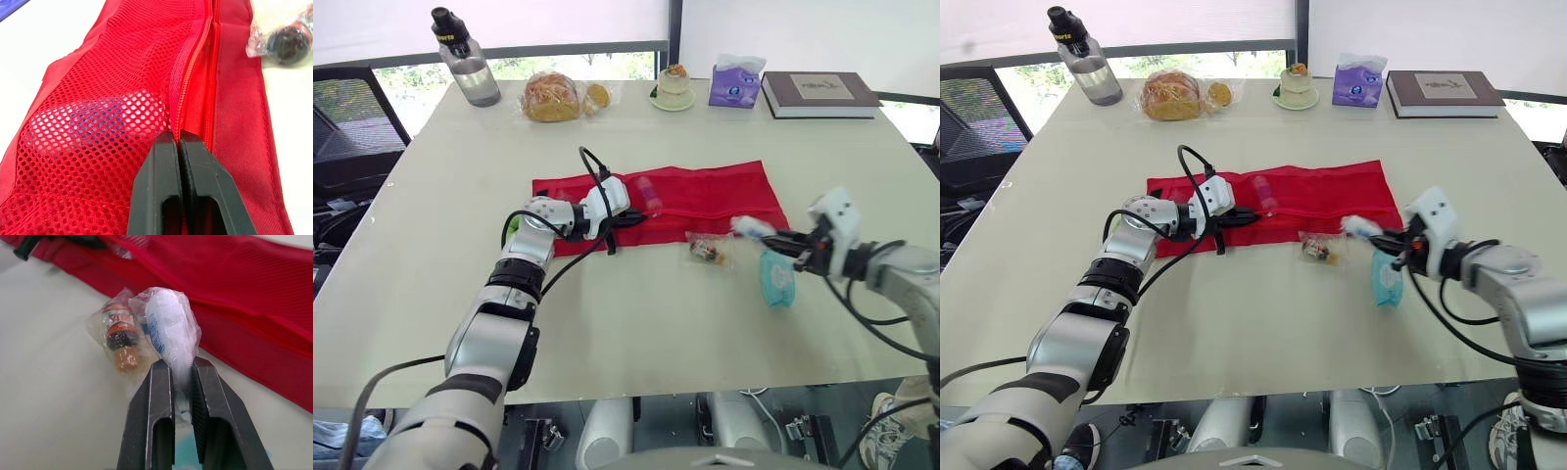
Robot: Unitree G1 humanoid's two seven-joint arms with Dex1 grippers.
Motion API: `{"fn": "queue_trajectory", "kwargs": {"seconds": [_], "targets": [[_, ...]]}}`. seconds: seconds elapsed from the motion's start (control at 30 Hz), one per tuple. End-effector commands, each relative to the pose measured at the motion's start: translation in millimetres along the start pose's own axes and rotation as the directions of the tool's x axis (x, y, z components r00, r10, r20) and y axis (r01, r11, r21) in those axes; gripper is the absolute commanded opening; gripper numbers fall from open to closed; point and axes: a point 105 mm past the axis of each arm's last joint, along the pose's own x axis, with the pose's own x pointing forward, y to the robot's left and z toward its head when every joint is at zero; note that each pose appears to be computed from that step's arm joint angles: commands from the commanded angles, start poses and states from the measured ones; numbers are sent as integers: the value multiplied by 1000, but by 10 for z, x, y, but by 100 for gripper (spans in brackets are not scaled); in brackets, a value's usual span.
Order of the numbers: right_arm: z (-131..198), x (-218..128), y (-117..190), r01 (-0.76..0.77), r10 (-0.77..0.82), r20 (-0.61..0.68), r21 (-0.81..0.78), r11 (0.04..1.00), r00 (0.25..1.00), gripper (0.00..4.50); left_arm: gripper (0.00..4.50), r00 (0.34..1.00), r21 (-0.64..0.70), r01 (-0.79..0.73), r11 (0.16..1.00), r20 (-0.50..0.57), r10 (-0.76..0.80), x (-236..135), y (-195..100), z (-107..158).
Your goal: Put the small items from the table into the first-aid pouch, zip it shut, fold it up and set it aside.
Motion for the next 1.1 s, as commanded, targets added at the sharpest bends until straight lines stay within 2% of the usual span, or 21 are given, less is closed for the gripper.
{"fn": "queue_trajectory", "kwargs": {"seconds": [0.03, 0.17, 0.43, 0.67, 0.83, 0.97, 1.1], "targets": [[107, 138, 117, 36, -37, -9, -72, 997, 999, 2, 0, 997, 5, -24, 1000, 77, 23, 3, 12, 191], [184, 340, 201, 54, -54, 1, -59, 997, 999, 2, 0, 997, 2, -19, 1000, 77, 18, 27, -66, 189], [309, 588, 132, 136, -136, 10, -3, 991, 991, 2, 0, 995, -9, -23, 1000, 98, 24, 58, -129, 247], [326, 708, 94, 175, -180, 25, 133, 976, 983, 2, 0, 991, -31, -30, 999, 126, 34, 114, -176, 316], [361, 730, 2, 273, -292, 55, 223, 936, 955, 2, 0, 992, -26, -34, 999, 124, 37, 138, -162, 341], [391, 733, -33, 314, -339, 74, 239, 919, 938, 2, 0, 992, -24, -33, 999, 122, 36, 139, -151, 342], [409, 828, 68, 284, -307, 74, 225, 932, 949, 2, 0, 992, -21, -28, 999, 124, 31, 156, -163, 350]]}}
